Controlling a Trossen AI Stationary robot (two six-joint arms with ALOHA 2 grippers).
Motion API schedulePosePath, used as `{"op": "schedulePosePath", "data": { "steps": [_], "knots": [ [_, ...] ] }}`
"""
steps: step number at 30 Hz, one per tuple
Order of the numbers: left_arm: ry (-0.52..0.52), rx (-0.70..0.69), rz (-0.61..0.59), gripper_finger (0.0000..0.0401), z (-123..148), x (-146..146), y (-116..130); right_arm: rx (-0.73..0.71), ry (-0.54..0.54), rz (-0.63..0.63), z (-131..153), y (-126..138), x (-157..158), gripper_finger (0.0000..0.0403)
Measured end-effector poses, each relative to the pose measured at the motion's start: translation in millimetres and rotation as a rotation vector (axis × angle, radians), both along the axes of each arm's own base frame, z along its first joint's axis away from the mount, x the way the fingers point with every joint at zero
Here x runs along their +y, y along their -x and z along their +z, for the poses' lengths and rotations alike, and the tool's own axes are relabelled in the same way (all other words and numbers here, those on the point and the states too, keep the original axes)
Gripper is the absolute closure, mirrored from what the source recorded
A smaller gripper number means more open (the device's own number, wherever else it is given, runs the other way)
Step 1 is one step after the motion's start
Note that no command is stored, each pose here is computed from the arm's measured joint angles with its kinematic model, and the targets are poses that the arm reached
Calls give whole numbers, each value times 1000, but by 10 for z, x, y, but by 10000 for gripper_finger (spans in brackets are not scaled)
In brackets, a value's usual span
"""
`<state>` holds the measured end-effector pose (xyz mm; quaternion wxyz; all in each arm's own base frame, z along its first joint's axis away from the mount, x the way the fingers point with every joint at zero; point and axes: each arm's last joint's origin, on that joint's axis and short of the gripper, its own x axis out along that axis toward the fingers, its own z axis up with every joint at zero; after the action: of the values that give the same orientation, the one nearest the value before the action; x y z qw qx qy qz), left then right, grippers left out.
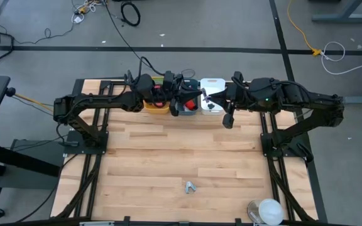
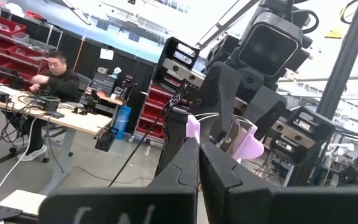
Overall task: Pick and place Stapler, Stapler remover, tape
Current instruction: Put the purple staple remover into the white bin
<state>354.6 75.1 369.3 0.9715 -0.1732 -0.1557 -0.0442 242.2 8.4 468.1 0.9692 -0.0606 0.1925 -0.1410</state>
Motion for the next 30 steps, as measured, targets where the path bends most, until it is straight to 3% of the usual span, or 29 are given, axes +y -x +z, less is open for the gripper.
{"op": "schedulePosePath", "data": {
  "steps": [10, 20, 30],
  "knots": [
    [2, 0, 3, 378, -1, 1, -1, 1, -4, 10, -1, -2, 3, 397],
    [0, 1, 0, 360, -2, -1, -1, 1, -6, 30, 0, -4, 8, 401],
    [15, 29, 37, 254, -30, 34, -5, 14, 15, -19, -11, 5, -7, 401]
  ]
}}
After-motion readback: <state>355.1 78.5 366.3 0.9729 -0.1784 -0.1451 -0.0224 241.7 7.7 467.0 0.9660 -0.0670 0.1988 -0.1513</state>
